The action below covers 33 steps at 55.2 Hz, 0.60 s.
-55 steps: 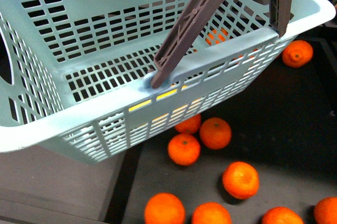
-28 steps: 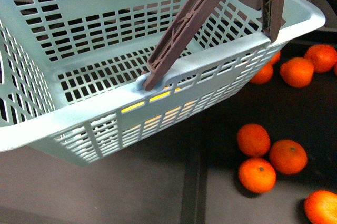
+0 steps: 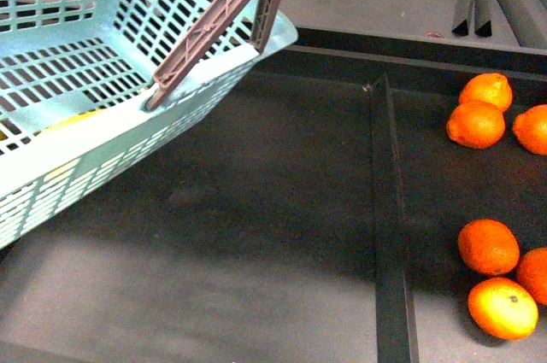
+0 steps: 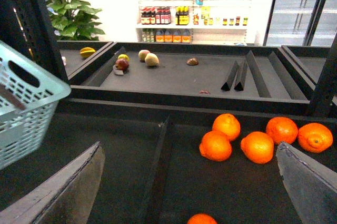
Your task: Pick mango and avocado into basket
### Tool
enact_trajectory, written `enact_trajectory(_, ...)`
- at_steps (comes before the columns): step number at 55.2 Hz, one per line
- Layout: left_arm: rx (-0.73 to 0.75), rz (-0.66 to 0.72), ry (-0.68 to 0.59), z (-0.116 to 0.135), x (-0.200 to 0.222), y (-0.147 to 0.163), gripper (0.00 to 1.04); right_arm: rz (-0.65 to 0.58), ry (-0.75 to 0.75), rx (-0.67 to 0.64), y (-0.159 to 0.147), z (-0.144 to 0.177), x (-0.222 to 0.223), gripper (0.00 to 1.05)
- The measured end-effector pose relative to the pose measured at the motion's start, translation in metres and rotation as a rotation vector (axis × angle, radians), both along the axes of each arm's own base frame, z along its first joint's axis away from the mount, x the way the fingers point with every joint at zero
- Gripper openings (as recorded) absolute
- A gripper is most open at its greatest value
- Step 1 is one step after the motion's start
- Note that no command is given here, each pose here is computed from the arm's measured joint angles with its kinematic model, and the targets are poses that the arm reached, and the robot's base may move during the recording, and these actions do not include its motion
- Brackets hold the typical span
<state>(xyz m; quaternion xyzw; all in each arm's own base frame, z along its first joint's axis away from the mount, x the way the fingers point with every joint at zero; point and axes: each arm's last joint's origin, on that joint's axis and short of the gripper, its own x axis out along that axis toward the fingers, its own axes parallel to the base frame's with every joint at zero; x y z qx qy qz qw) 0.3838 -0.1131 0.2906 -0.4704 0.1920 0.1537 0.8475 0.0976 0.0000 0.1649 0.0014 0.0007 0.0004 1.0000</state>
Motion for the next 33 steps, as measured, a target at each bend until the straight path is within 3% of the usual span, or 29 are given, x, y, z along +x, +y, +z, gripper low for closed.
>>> enact_trajectory(13,-0.296,0.101,0.002,-0.078,0.046,0.008,0.07,0.000,0.000,0.000,0.000,0.000,0.000,0.97)
enact_trajectory(22,-0.295,0.069,0.089,-0.118,0.077,0.012,0.07,0.000,0.000,0.000,0.000,0.000,0.000,0.97)
enact_trajectory(33,-0.289,0.035,0.161,-0.150,0.075,0.018,0.07,0.000,0.000,0.000,0.000,0.000,0.000,0.97)
